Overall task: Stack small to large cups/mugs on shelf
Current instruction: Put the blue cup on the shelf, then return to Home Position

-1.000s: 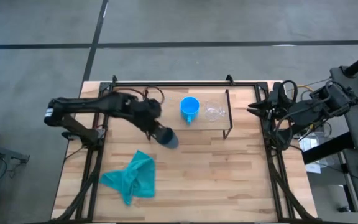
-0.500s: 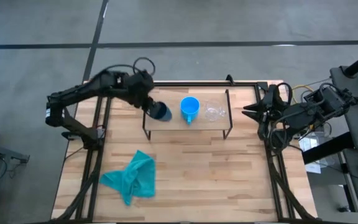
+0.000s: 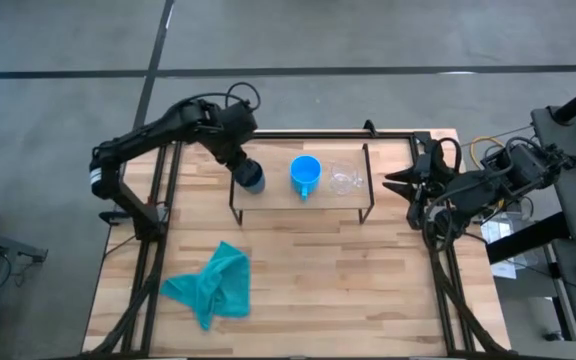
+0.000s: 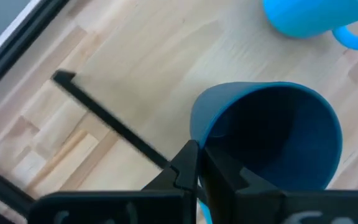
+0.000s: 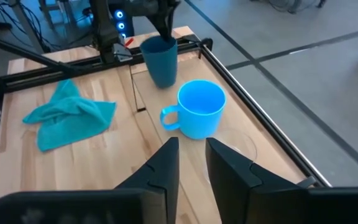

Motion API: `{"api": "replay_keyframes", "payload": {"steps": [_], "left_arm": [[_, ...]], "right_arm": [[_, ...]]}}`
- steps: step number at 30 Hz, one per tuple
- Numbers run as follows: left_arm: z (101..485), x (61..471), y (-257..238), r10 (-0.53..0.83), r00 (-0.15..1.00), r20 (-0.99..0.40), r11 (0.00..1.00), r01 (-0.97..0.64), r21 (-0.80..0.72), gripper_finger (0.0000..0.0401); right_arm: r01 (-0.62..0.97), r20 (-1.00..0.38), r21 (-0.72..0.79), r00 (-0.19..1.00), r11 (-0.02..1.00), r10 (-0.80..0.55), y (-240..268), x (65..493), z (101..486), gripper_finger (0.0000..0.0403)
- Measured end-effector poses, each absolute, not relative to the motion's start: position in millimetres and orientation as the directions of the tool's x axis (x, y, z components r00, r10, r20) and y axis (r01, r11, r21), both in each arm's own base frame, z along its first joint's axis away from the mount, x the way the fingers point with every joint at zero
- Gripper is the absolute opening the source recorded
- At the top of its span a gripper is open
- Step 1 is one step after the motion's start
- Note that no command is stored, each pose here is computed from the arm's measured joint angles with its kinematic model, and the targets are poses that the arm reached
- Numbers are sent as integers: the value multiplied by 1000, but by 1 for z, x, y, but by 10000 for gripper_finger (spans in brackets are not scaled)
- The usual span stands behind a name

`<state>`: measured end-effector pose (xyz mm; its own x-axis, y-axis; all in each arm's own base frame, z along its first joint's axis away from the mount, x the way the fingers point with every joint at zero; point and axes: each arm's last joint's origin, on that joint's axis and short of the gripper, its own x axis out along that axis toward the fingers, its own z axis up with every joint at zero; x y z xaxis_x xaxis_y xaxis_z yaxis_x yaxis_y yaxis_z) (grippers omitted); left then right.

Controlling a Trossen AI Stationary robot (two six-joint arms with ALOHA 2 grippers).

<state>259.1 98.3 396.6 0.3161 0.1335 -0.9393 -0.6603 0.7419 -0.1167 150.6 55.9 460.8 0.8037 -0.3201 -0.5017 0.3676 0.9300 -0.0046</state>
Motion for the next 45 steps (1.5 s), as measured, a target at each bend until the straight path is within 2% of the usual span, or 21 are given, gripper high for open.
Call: {"api": "replay_keyframes", "payload": {"steps": [9,21,27,35,45], "left_arm": [[395,282,108,108,316,-943,778,-617,-117,0],[387,284,119,127,289,-949,794,-603,-78,2],[386,285,121,132,299,-945,827,-559,-61,39],[390,295,125,172,392,-904,831,-550,-81,91],[399,294,124,184,423,-887,831,-550,-89,105]], "right_arm": [[366,-498,-3,806,931,-319,56,151,461,79],[366,-499,-3,806,931,-319,56,151,461,73],[366,-499,-4,806,931,-319,56,151,461,76],[366,-500,-5,805,931,-319,56,151,461,81],[361,-500,-14,805,932,-319,56,151,461,73]]}}
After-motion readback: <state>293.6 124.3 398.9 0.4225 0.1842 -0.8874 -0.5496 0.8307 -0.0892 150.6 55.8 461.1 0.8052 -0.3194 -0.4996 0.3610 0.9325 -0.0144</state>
